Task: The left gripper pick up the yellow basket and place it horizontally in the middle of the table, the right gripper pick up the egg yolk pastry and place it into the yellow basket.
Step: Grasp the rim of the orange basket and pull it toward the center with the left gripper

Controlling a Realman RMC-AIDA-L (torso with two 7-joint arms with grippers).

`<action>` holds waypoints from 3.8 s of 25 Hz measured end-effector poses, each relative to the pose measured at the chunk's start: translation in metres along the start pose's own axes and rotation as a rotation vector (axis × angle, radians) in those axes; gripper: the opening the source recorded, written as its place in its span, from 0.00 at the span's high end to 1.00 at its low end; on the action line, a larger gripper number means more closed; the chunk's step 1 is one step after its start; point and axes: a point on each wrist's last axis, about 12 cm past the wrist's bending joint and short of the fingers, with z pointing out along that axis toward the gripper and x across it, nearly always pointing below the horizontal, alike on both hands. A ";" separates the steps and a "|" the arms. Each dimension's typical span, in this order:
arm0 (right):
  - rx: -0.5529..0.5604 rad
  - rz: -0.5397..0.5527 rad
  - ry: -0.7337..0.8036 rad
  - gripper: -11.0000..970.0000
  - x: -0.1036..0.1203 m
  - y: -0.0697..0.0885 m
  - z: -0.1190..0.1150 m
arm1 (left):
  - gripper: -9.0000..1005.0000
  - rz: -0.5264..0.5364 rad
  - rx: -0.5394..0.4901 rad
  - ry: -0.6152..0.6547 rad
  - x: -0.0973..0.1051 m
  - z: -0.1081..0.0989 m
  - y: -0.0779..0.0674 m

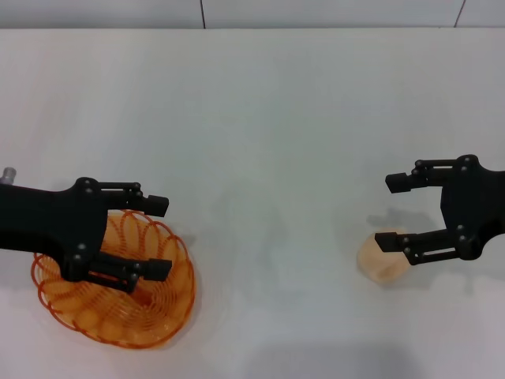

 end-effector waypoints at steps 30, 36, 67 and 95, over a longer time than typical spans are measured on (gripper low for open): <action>-0.018 -0.019 0.022 0.17 -0.005 -0.003 0.009 | 0.11 -0.235 -0.264 0.138 -0.009 -0.056 0.008; -0.020 -0.013 0.017 0.17 -0.007 -0.004 0.009 | 0.11 -0.350 -0.341 0.268 -0.014 -0.069 0.013; -0.023 -0.003 0.011 0.17 -0.014 -0.006 0.011 | 0.12 -0.673 -0.460 0.490 0.009 -0.044 0.045; -0.025 0.005 0.012 0.17 -0.011 -0.005 0.012 | 0.27 -0.707 -0.443 0.633 -0.006 -0.006 0.060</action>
